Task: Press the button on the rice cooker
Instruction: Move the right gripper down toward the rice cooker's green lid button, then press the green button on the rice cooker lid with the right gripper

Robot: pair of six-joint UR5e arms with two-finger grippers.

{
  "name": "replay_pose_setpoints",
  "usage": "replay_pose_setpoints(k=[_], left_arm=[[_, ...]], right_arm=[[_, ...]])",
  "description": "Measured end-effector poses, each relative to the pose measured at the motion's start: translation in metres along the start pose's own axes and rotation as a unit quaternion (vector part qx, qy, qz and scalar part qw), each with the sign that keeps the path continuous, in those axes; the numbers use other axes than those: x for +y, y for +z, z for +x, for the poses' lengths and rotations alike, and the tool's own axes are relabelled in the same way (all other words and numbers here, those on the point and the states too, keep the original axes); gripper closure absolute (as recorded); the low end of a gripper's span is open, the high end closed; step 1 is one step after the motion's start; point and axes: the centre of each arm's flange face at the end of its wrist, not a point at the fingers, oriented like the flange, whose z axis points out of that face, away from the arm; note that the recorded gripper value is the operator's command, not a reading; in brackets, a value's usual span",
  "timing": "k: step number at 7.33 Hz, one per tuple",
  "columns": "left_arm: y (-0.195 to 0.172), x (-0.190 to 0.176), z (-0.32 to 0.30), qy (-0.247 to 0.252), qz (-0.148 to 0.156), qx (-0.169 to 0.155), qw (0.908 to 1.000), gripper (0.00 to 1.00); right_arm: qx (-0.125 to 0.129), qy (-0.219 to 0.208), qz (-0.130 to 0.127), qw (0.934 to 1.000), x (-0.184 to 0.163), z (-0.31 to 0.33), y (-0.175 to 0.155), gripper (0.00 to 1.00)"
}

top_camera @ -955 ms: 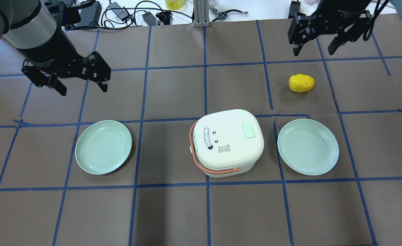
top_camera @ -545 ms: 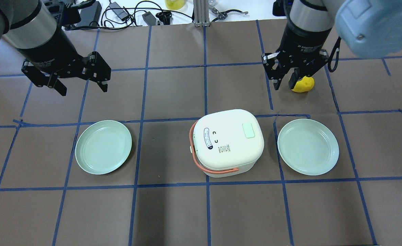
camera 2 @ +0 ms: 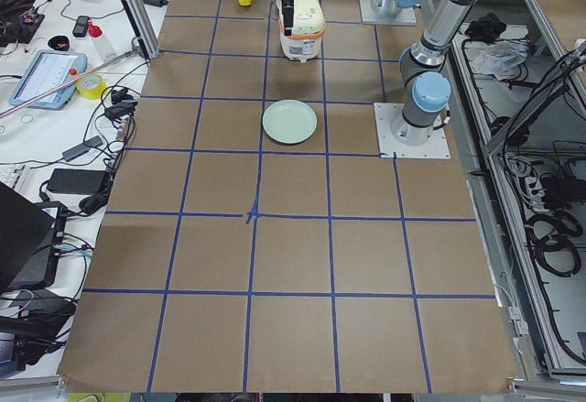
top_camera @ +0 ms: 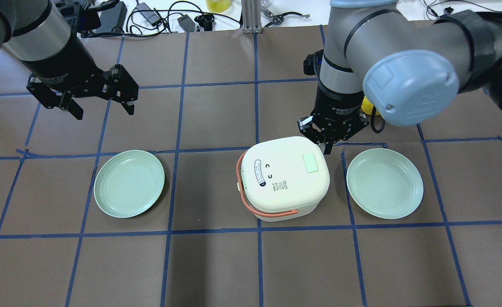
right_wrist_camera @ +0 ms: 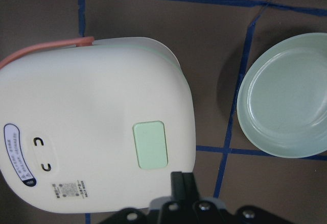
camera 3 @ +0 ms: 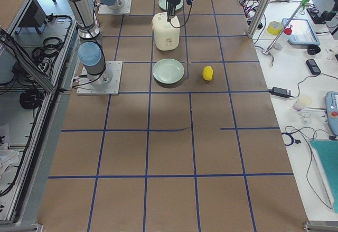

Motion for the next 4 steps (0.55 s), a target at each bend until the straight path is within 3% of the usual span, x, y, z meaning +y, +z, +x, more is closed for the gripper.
replay_pose_setpoints(k=[4], left_arm=[[0.0, 0.0, 0.0, 0.0, 0.0, 0.0, 1.0, 0.0]], right_arm=[[0.002, -0.015, 0.001, 0.9999, 0.005, -0.015, 0.043, 1.0]])
